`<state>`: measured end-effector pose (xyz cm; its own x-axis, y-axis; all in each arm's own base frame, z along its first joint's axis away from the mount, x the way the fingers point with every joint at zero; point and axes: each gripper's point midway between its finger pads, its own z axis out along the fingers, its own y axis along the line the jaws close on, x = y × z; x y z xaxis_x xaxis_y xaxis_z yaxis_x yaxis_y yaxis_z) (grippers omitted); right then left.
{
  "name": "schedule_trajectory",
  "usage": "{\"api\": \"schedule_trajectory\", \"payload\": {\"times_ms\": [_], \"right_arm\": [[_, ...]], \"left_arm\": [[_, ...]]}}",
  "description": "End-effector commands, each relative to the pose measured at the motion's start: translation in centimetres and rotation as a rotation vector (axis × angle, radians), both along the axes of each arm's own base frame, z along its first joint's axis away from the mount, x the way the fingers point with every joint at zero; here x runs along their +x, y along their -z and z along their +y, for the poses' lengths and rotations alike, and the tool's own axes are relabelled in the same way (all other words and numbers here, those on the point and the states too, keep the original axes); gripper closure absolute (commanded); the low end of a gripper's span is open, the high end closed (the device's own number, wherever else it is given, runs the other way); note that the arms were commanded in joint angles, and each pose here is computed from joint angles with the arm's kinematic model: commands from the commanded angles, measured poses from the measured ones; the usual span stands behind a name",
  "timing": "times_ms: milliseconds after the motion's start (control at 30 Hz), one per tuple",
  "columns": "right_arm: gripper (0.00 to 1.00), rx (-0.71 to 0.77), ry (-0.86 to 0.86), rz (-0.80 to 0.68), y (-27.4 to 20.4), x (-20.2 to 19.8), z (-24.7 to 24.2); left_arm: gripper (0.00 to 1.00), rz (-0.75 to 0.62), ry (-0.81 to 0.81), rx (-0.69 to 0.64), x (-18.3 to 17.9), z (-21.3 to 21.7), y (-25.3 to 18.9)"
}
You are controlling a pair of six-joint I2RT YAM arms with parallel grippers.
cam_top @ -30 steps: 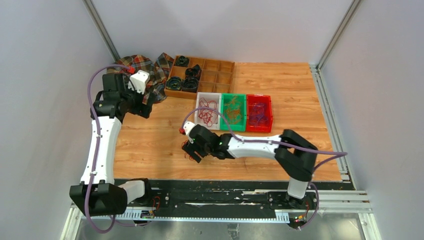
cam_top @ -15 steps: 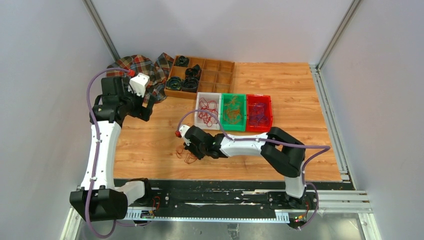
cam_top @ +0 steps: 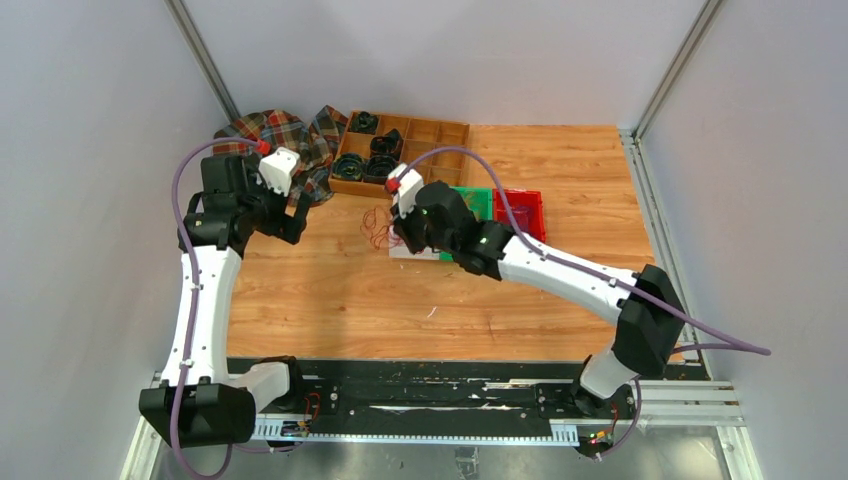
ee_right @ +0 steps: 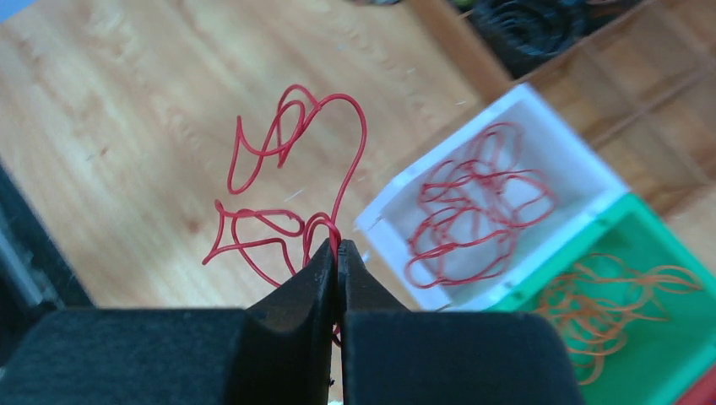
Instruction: Untangle the cables
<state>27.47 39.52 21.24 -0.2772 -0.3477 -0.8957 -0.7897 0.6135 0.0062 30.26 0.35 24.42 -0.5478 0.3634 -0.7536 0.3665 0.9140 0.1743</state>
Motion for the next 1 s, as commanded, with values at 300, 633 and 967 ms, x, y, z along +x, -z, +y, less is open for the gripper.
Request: {"api": "schedule_trajectory", "payload": {"times_ms": [300, 633, 967], "right_arm": [[0.99, -0.237, 0.399, -0.028, 4.2, 10.5, -6.6], [0.48, -0.235, 0.406, 0.013, 6.0, 12.4, -4.8], [0.27, -0.056, 0.575, -0.105, -0.6, 9.2, -11.5]], "left_arm": [[0.02, -0.025, 0.026, 0.007, 0.1, 0.0, -0.1], [0.02, -0.031, 0.035, -0.04, 0.5, -0.8, 0.6], [0.02, -0.159, 0.022, -0.191, 3.1, -2.4, 2.0]]}}
